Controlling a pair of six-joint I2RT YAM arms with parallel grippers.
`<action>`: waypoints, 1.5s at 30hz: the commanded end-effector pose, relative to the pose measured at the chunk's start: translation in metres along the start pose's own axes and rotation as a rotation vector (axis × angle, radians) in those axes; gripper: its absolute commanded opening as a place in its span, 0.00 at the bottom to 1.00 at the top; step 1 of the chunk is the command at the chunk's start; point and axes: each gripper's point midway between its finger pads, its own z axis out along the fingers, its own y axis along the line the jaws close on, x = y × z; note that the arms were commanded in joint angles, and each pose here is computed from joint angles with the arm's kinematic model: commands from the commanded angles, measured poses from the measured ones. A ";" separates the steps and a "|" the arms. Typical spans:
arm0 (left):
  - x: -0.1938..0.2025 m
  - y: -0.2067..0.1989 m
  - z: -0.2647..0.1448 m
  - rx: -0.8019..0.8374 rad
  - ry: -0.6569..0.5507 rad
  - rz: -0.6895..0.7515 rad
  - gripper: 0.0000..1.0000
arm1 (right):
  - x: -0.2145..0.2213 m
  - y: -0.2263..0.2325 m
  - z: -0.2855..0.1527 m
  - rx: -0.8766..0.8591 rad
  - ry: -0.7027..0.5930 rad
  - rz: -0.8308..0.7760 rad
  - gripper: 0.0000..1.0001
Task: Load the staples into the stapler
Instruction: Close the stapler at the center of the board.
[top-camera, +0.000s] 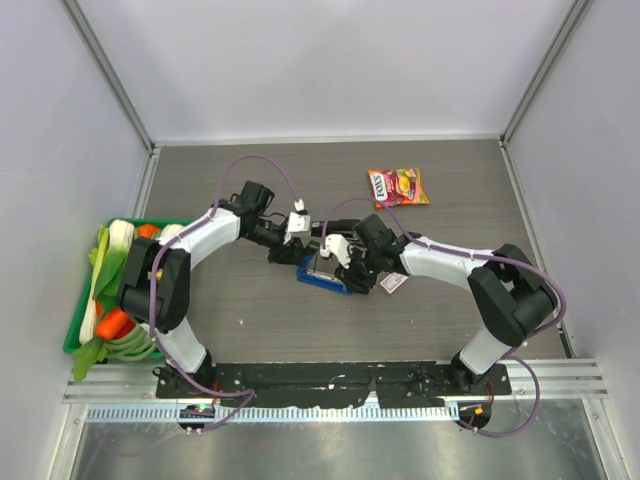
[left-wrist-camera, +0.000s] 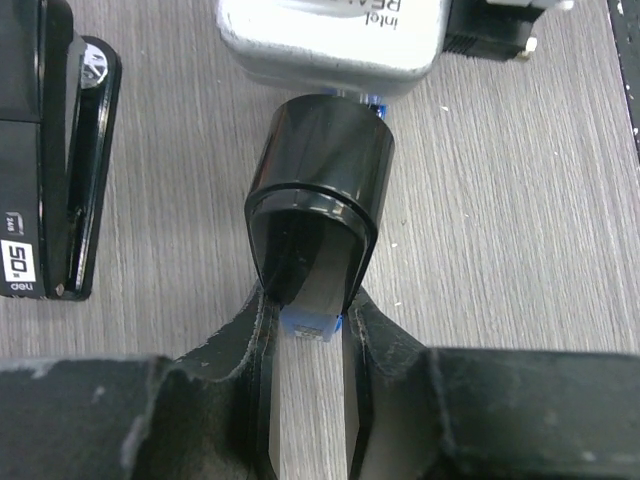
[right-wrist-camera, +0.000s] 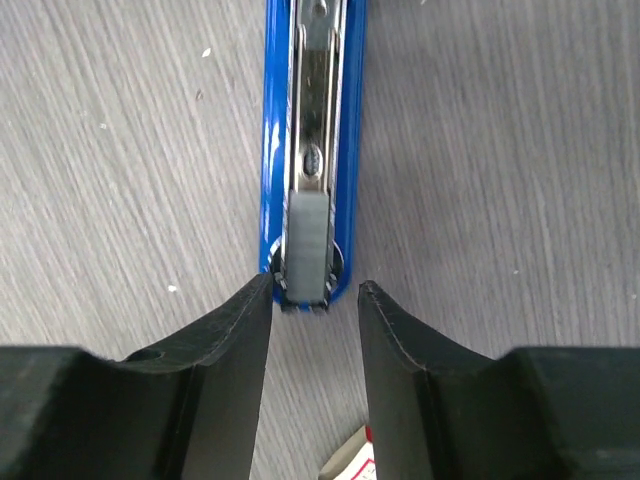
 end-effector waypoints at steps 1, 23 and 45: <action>-0.003 -0.016 -0.009 -0.001 0.037 -0.034 0.00 | -0.010 0.002 -0.021 -0.001 -0.015 -0.047 0.46; 0.048 -0.017 0.014 -0.119 0.586 0.098 0.00 | 0.003 -0.030 -0.119 0.153 -0.107 0.048 0.46; 0.027 0.000 -0.014 -0.301 0.745 0.224 0.80 | 0.007 -0.067 -0.169 0.356 -0.225 0.171 0.53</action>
